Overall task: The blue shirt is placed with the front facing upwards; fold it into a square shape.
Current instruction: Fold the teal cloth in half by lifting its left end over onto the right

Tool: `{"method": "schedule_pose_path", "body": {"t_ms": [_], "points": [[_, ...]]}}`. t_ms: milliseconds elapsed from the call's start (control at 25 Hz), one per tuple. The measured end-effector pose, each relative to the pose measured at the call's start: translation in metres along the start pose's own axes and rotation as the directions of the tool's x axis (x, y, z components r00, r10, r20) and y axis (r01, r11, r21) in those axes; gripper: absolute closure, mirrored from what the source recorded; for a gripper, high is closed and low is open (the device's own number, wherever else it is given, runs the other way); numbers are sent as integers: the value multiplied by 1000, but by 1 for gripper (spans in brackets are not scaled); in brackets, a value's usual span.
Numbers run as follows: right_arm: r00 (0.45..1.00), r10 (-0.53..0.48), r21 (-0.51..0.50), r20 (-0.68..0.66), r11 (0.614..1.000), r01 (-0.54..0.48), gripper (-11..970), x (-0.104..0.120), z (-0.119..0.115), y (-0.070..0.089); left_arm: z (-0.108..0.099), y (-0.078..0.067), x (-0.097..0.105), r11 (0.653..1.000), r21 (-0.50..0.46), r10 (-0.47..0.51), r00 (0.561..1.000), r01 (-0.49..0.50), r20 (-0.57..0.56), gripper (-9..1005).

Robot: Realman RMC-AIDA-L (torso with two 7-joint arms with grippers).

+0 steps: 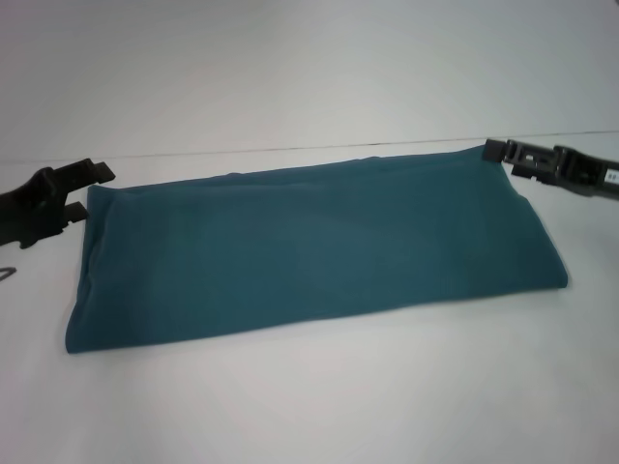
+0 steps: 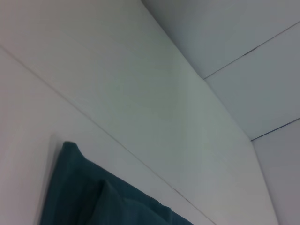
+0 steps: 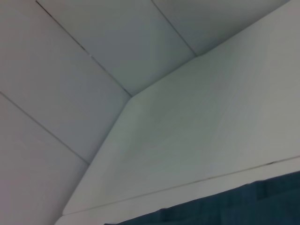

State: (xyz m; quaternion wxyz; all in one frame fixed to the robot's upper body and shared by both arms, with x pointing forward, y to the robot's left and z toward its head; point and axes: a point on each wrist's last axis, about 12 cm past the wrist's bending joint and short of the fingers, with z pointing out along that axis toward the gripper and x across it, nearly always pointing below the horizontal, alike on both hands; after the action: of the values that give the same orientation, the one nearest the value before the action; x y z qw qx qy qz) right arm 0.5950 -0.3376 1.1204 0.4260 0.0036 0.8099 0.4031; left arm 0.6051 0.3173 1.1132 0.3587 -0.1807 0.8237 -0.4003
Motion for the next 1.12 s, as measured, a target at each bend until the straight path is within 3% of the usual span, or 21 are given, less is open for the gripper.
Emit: {"method": "schedule_pose_path", "body": {"t_ms": [480, 1120], "points": [[1000, 15, -29, -14, 999, -16, 14, 22, -2, -1, 3, 28, 36, 977, 55, -207, 978, 206, 14, 214], [998, 56, -8, 2, 998, -56, 15, 29, -7, -8, 21, 40, 55, 970, -31, -241, 970, 242, 39, 214]]}}
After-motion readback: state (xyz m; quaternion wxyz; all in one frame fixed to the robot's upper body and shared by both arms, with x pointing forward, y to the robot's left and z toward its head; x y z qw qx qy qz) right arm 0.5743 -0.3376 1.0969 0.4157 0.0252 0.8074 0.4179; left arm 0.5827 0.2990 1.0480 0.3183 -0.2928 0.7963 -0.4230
